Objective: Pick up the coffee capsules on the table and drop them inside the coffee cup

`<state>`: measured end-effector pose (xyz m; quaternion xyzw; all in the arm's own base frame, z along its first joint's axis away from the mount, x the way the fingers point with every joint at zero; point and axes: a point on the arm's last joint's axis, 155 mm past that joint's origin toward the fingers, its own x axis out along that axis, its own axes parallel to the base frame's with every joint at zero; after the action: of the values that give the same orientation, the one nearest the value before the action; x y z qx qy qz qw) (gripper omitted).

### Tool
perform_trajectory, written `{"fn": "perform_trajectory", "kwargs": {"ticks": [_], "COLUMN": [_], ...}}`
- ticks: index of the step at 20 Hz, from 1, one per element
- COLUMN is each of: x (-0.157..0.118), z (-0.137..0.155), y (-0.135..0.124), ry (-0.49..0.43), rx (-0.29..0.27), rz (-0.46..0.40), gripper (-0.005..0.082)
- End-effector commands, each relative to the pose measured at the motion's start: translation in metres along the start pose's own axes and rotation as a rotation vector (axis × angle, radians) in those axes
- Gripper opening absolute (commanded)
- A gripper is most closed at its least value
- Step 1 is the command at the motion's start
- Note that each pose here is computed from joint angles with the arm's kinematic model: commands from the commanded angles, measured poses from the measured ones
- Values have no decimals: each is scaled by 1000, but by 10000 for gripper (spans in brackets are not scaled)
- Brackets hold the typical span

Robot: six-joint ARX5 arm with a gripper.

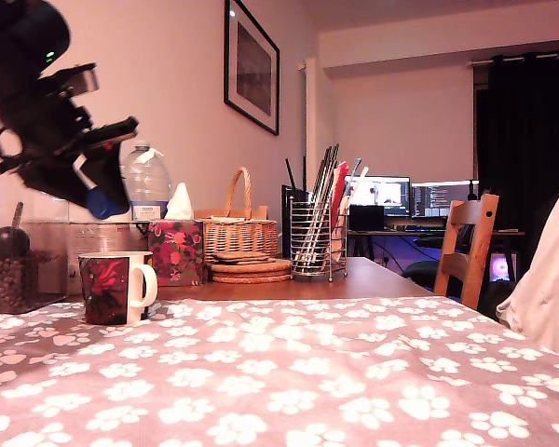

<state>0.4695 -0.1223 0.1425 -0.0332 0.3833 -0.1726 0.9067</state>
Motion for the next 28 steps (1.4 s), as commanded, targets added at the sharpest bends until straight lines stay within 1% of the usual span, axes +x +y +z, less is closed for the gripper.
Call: {"fn": "perform_trajectory", "kwargs": {"ticks": [1,9,13,20,21,23,24,28], "x": [17,41,47,47,47,47,47,47], "z": [-18,-24,-29,-30,-30,-30,-30,-31], "y": [3,10,15,15,15,15,15,15], "ry": [69,168,186,188,187,188,190,190], "rx": [-17,-31,-33,-34,-34,-33,-34,-34], "rz": [1,9,31,33,33,33,32,32], "gripper": [146,146,145,153,184,295,334,345]}}
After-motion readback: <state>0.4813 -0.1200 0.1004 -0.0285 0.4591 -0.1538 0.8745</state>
